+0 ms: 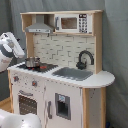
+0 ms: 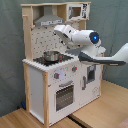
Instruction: Play with the kitchen
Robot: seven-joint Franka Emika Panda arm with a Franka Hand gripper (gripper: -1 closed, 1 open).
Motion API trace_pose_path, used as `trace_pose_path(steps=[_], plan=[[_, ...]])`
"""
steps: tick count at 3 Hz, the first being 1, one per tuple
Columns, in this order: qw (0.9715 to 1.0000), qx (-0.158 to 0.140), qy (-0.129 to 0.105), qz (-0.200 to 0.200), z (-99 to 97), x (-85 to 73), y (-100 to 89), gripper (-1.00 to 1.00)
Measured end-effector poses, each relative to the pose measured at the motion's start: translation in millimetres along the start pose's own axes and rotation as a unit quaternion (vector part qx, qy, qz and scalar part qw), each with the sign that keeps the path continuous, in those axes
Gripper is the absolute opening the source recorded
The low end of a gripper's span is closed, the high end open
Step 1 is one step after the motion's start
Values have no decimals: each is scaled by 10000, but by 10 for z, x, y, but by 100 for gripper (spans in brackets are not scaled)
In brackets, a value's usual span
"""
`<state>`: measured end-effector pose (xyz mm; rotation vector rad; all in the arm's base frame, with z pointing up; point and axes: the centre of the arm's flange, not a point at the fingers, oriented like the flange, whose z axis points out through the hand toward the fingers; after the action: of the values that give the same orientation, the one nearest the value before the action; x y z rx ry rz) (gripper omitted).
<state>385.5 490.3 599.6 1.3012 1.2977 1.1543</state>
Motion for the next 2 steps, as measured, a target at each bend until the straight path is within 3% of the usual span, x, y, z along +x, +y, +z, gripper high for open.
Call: trace_pose_path(steps=[1,2], plan=[[9988,168,-210,418,4,55,-9,100],[9949,340,-431,841,16,93,-59,100]])
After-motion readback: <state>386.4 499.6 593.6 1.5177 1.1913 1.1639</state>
